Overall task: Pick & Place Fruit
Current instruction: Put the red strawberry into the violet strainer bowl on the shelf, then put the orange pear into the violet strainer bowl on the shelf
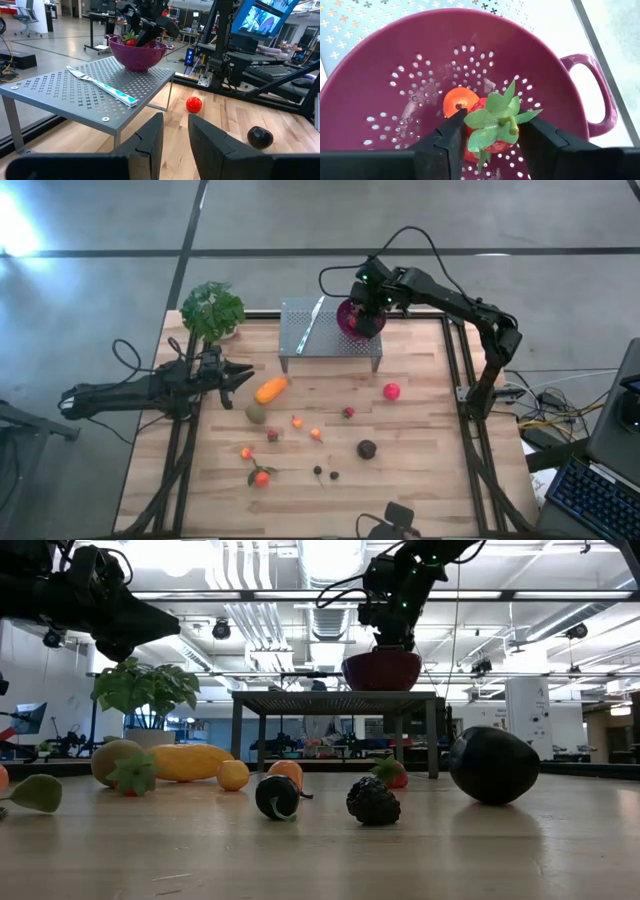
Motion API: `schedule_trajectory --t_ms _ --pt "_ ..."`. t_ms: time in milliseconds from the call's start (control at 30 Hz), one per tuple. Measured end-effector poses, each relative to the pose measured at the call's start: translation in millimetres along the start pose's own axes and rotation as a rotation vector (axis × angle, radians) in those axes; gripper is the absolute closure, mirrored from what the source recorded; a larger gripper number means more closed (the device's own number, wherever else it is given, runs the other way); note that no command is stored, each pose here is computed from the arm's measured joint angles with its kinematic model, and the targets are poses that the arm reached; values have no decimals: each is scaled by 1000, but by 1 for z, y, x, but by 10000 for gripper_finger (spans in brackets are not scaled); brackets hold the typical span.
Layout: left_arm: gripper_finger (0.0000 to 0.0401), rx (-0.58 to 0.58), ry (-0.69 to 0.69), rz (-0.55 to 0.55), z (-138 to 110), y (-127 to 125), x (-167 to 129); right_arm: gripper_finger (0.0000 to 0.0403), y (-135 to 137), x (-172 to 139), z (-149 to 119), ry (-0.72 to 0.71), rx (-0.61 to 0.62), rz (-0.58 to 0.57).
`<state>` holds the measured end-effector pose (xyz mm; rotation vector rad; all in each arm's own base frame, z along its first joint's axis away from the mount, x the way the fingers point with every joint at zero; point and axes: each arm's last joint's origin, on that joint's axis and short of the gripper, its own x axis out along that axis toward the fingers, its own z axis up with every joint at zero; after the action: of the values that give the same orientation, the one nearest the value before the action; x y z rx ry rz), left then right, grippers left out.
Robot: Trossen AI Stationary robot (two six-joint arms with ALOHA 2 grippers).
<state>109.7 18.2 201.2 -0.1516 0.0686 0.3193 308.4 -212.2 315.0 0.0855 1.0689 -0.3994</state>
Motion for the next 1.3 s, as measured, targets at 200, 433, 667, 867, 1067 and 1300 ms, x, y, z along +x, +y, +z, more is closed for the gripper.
schedule_trajectory --t_ms 200,433,667,867,1067,1300 --pt "305 0 0 0 0 0 0 214 0 0 0 3 2 1" --pt "305 0 0 0 0 0 0 207 0 0 -1 7 1 1" --pt "305 0 0 0 0 0 0 230 0 -4 1 2 -1 -6" --pt "305 0 0 0 0 0 0 254 -1 -14 5 -13 -2 -11" --pt "305 0 0 0 0 0 0 280 1 -28 4 -20 -5 -10" --pt "305 0 0 0 0 0 0 312 11 -52 -1 -37 -25 -1"
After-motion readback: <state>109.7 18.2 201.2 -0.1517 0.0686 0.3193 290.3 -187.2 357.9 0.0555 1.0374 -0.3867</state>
